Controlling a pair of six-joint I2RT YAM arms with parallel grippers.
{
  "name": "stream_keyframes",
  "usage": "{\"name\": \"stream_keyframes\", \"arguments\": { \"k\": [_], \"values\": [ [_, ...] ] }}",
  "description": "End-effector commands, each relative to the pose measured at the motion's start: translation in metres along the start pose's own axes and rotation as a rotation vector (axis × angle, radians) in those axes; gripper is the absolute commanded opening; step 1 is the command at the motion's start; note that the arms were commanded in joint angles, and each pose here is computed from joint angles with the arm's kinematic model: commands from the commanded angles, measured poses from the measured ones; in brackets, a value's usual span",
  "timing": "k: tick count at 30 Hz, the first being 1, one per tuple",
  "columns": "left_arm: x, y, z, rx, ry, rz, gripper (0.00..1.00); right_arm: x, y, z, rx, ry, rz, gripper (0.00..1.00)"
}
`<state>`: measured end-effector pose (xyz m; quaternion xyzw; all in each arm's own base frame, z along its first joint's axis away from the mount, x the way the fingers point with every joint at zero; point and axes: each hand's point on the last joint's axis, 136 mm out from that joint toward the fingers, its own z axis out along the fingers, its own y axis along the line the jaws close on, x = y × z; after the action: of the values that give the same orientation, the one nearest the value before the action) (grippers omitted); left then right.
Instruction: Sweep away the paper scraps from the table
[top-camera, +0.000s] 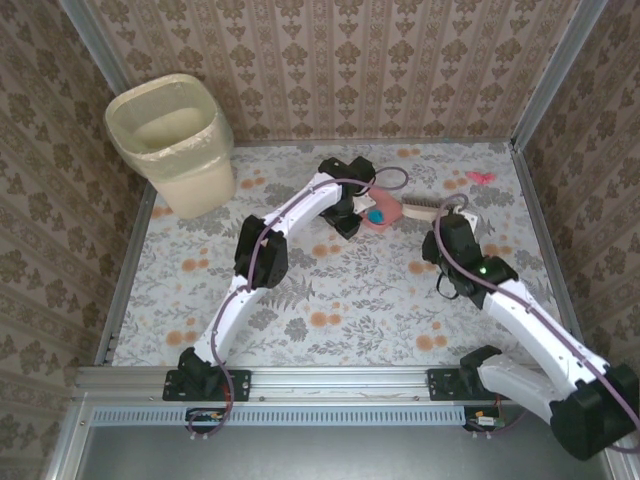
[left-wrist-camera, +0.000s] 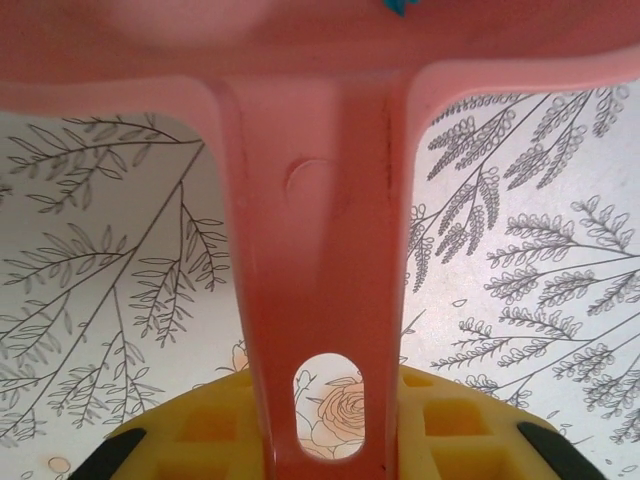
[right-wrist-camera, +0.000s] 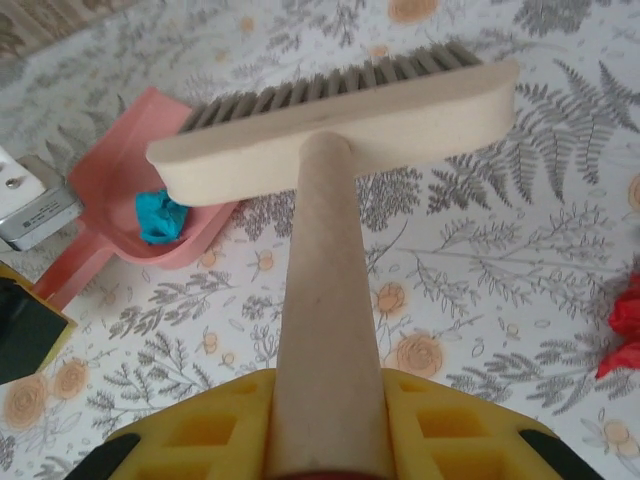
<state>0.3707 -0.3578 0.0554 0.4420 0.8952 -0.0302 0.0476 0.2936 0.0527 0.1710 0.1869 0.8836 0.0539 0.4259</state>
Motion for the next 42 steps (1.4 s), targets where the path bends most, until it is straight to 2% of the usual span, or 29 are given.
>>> {"name": "stream_keyframes", "arguments": {
  "k": [1,5,11,19,26,32,42],
  "values": [
    [-0.007,-0.001,-0.036,-0.017,-0.07,-0.032,0.0,-0.026,0.007,-0.009,-0.083,-0.188,-0.007,0.0],
    [-0.006,-0.003,-0.046,-0.028,-0.078,-0.049,0.0,-0.019,0.001,-0.012,-0.137,-0.281,0.004,0.0],
    [-0.002,-0.006,-0.073,-0.031,-0.103,-0.106,0.0,0.0,-0.009,-0.007,-0.196,-0.339,0.058,0.0],
    [0.029,0.013,-0.104,-0.154,-0.06,-0.258,0.0,0.007,-0.012,-0.008,-0.233,-0.343,0.13,0.0],
    [0.05,0.016,-0.129,-0.186,-0.054,-0.331,0.0,0.009,-0.009,-0.009,-0.262,-0.339,0.138,0.0],
    [0.074,0.033,-0.167,-0.208,-0.072,-0.433,0.0,0.008,-0.001,-0.013,-0.31,-0.342,0.128,0.0],
    [0.11,0.068,-0.246,-0.185,-0.227,-0.608,0.0,0.02,0.025,0.005,-0.359,-0.223,0.064,0.0]
  ]
}}
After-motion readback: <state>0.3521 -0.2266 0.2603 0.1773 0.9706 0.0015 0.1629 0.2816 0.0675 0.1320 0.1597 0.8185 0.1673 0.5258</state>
